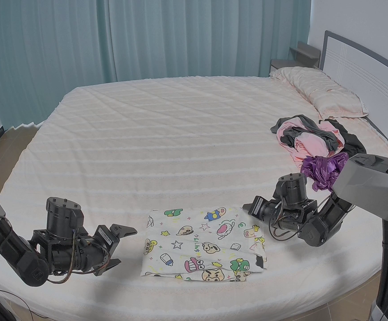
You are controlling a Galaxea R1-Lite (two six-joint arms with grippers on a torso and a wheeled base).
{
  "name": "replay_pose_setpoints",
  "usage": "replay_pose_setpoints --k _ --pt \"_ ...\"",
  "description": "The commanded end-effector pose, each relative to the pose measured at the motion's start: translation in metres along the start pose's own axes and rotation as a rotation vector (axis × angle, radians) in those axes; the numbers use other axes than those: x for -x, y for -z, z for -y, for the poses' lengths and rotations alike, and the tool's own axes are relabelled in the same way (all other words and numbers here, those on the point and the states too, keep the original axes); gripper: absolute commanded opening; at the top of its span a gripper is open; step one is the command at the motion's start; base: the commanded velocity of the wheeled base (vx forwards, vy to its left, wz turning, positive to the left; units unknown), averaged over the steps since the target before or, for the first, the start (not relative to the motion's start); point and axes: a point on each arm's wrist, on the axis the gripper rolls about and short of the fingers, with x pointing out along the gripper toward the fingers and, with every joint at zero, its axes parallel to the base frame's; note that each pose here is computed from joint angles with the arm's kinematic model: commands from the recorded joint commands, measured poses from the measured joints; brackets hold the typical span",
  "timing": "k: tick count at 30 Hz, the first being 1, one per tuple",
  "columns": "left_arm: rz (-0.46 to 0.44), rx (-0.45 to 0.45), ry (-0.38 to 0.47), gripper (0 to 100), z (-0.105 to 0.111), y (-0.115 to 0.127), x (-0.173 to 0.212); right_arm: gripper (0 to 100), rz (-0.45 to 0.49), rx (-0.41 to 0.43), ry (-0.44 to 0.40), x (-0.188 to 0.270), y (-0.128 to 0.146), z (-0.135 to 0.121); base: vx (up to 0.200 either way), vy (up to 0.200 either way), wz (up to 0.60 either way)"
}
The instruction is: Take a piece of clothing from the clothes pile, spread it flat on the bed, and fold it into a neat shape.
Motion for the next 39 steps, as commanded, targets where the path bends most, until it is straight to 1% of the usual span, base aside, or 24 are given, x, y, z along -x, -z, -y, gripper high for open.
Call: replay_pose_setpoints --k 1,7,8,15,26,34,35,39 --pt "0.0 0.0 -0.001 100 0.0 0.0 0.0 0 0.015 -0.013 0.015 -0.004 -0.006 0.009 0.0 0.0 0.0" --pt "0.0 0.0 -0.001 100 0.0 0.0 0.0 0 0.029 -0.028 0.02 -0.008 -0.011 0.013 0.0 0.0 0.0" --pt "0.0 0.0 -0.001 100 0.0 0.0 0.0 0 0.041 -0.047 0.018 -0.008 -0.014 0.013 0.0 0.0 0.0" --pt "0.0 0.0 -0.001 100 0.0 0.0 -0.001 0 0.068 -0.087 0.014 -0.012 -0.023 0.015 0.0 0.0 0.0" --pt "-0.003 0.002 -0.008 100 -0.001 0.0 -0.002 0 0.083 -0.099 0.032 -0.013 -0.028 0.023 0.0 0.0 0.0" --pt "-0.003 0.002 -0.008 100 -0.001 0.0 -0.002 0 0.071 -0.095 0.046 -0.012 -0.026 0.026 0.0 0.0 0.0" --pt "-0.002 0.003 -0.008 100 -0.001 0.0 -0.002 100 0.076 -0.097 0.046 -0.011 -0.028 0.026 0.0 0.0 0.0" --pt "-0.002 0.003 -0.008 100 -0.001 0.0 -0.002 100 0.099 -0.105 0.048 -0.004 -0.037 0.028 0.0 0.0 0.0"
